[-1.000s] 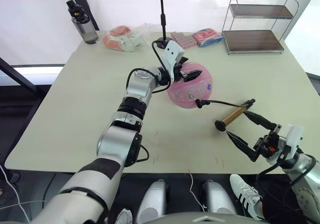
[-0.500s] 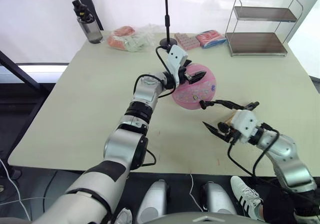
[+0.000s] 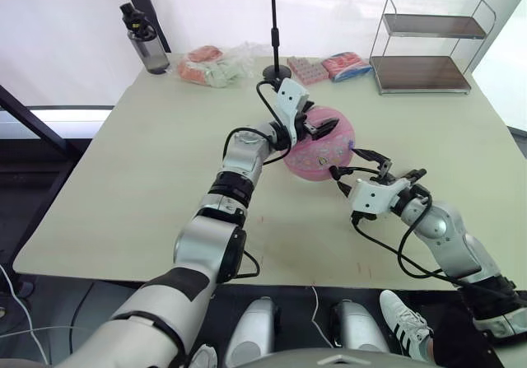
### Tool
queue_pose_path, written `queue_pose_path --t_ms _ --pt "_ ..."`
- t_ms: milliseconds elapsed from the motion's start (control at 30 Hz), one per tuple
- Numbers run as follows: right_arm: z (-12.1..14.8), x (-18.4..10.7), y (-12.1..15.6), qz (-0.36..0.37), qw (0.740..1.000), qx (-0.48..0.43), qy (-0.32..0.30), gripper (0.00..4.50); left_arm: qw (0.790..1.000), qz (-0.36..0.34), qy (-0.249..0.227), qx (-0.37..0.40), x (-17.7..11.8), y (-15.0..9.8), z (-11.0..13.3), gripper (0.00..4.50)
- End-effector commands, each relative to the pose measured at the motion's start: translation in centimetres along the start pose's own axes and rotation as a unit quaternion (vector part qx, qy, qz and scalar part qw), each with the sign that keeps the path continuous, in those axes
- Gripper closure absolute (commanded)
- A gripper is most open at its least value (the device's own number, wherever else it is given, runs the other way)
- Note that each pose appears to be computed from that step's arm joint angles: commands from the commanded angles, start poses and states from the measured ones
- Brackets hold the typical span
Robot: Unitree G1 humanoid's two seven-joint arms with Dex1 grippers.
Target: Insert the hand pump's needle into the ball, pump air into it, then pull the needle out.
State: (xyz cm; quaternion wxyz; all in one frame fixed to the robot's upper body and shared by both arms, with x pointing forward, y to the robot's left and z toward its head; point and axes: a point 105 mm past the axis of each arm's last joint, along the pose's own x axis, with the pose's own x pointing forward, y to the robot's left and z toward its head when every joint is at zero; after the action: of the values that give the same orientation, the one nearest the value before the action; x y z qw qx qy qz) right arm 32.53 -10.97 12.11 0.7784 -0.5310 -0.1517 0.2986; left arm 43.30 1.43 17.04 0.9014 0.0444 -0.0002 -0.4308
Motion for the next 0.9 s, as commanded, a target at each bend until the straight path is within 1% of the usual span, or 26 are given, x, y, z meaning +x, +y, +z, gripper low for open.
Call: queue_pose_path --t_ms 33,333,367,400,633,800,900 --pt "0.85 0.23 -0.73 -0.017 0.999 -0.038 -0.020 0.07 0.997 -0.001 0.077 -0.029 -0.06 -1.10 -4.94 0.00" --pt "1.21 0.90 -0.28 -0.019 0.998 -0.054 -0.029 0.07 0.997 0.002 0.075 -0.028 0.01 -1.05 -4.80 0.00" --pt "1.17 0.92 -0.29 -0.020 0.998 -0.055 -0.029 0.57 0.997 0.003 0.075 -0.028 0.01 -1.02 -4.78 0.00" --pt "1.11 0.95 -0.26 -0.020 0.998 -0.056 -0.028 0.80 0.997 0.004 0.075 -0.027 0.01 -1.00 -4.76 0.00" --pt "1.00 1.05 0.07 -0.018 0.998 -0.051 -0.028 4.42 0.997 0.006 0.073 -0.025 0.02 -0.94 -4.71 0.00" --pt "1.00 1.07 -0.03 -0.034 0.999 -0.014 -0.026 4.46 0.997 0.007 0.073 -0.024 0.06 -1.03 -4.84 0.00" --pt "0.68 0.97 -0.14 -0.064 0.994 0.088 -0.022 4.46 0.997 0.009 0.071 -0.022 0.09 -1.13 -5.01 0.00"
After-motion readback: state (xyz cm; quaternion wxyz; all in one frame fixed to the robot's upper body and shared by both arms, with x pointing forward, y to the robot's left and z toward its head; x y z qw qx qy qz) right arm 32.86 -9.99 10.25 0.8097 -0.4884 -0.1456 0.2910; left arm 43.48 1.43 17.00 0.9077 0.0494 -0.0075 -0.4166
